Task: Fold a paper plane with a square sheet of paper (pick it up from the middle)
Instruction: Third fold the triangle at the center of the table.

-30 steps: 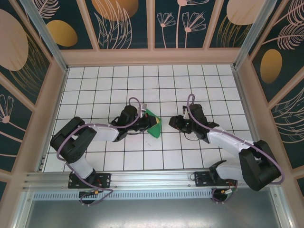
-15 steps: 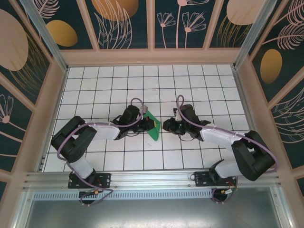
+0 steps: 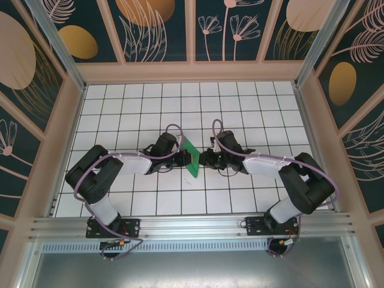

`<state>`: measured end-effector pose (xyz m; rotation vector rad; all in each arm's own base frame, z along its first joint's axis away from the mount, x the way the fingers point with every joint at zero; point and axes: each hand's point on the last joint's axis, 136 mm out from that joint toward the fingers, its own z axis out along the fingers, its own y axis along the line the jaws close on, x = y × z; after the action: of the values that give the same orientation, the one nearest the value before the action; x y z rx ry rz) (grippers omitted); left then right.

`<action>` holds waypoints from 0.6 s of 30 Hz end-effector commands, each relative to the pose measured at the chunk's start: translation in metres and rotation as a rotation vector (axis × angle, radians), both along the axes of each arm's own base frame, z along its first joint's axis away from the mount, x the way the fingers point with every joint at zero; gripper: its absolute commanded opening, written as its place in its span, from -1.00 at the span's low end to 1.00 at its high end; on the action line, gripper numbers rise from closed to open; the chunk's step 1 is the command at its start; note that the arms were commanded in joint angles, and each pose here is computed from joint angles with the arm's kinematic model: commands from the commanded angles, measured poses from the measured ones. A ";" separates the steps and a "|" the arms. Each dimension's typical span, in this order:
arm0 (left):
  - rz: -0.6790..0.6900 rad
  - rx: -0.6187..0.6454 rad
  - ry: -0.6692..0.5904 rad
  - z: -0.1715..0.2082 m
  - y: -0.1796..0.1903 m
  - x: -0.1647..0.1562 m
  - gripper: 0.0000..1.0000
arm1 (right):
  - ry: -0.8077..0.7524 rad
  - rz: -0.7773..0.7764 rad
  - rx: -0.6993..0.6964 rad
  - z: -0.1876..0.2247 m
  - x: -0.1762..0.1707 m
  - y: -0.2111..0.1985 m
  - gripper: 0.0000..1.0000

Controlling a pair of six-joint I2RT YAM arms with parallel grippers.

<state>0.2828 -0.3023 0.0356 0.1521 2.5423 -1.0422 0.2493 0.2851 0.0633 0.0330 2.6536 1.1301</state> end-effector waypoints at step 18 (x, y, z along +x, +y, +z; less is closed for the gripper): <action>-0.010 0.126 -0.026 -0.016 0.026 0.006 -1.00 | -0.017 -0.017 0.010 0.002 0.026 0.029 -0.60</action>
<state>0.2871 -0.2803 0.0184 0.1849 2.5864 -0.9046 0.2624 0.3060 0.0543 0.0432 2.6770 1.1345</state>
